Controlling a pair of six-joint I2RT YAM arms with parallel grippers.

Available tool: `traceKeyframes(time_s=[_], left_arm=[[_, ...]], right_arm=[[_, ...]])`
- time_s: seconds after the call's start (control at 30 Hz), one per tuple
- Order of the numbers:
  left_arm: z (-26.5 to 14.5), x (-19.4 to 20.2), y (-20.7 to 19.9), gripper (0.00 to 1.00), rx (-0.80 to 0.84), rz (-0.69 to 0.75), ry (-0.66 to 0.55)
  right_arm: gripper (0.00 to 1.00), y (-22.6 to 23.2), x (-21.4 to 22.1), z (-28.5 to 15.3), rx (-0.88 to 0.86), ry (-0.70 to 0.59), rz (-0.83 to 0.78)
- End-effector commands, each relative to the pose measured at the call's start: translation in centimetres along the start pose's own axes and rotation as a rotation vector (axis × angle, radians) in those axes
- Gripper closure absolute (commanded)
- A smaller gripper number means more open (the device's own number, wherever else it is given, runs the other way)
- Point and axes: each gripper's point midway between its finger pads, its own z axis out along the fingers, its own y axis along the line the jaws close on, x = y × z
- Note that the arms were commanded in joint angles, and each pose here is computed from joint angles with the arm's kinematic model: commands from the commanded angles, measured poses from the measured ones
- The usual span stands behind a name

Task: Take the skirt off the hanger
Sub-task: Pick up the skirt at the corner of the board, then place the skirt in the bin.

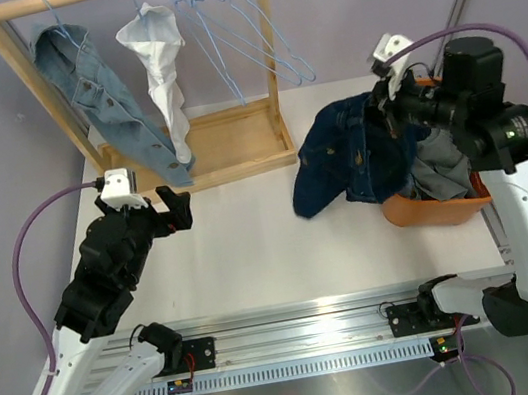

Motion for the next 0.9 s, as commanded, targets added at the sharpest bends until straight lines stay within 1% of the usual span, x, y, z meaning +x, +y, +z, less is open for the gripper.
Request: traceKeyframes(time_s=[0.0,0.03,0.1,0.13,0.2,0.27,0.33,0.37,0.43,0.47,0.5,0.53,0.6,0.63,0.73,0.87], left_arm=[[0.3,-1.8,-0.4,0.01,0.017,0.006,-0.068],[0.3,-1.9,-0.4,0.01,0.018,0.008,-0.071],[0.3,-2.0,-0.5,0.01,0.023,0.018,-0.074],[0.2,-2.0,-0.5,0.01,0.025,0.020,-0.075],[0.2,-2.1,-0.5,0.01,0.022,0.025,-0.080],[0.1,-2.2,-0.3,0.01,0.018,0.024,-0.087],[-0.2,-2.2,-0.2,0.01,0.017,0.024,-0.096],[-0.1,-2.0,-0.1,0.01,0.014,0.025,-0.092],[-0.2,-1.9,0.0,0.01,0.015,0.029,-0.094],[-0.3,-1.9,0.1,0.01,0.012,0.030,-0.096],[-0.3,-1.9,0.1,0.01,0.012,0.034,-0.097],[-0.3,-2.0,0.2,0.01,0.009,0.035,-0.099],[-0.4,-2.0,0.2,0.01,0.008,0.039,-0.103],[-0.4,-2.0,0.3,0.01,0.006,0.041,-0.102],[-0.4,-1.8,0.4,0.01,0.003,0.042,-0.102],[-0.5,-1.5,0.5,0.01,0.002,0.041,-0.101]], right_arm=[[1.00,-3.2,-5.9,-3.6,0.178,-0.148,0.027],[1.00,-5.1,-6.3,-5.0,0.270,-0.158,0.029],[1.00,-6.9,-8.5,-7.3,0.378,-0.216,-0.004],[1.00,-8.4,-9.1,-8.9,0.465,-0.229,-0.014],[1.00,-9.7,-10.2,-10.4,0.540,-0.258,-0.030],[1.00,-11.8,-10.4,-13.1,0.659,-0.261,-0.034],[1.00,-13.3,-10.4,-14.1,0.716,-0.264,-0.020],[1.00,-14.6,-10.2,-15.3,0.769,-0.259,-0.013],[1.00,-15.5,-10.7,-16.8,0.811,-0.275,0.000],[1.00,-17.1,-9.9,-17.8,0.858,-0.259,0.022],[1.00,-17.5,-9.9,-18.3,0.868,-0.267,0.047],[1.00,-17.5,-10.7,-19.2,0.880,-0.286,0.037],[1.00,-19.2,-9.7,-20.2,0.921,-0.266,0.074],[1.00,-19.2,-10.4,-20.9,0.935,-0.277,0.058],[1.00,-20.2,-10.6,-22.6,0.984,-0.287,0.057],[1.00,-21.3,-10.7,-23.7,1.014,-0.291,0.057]])
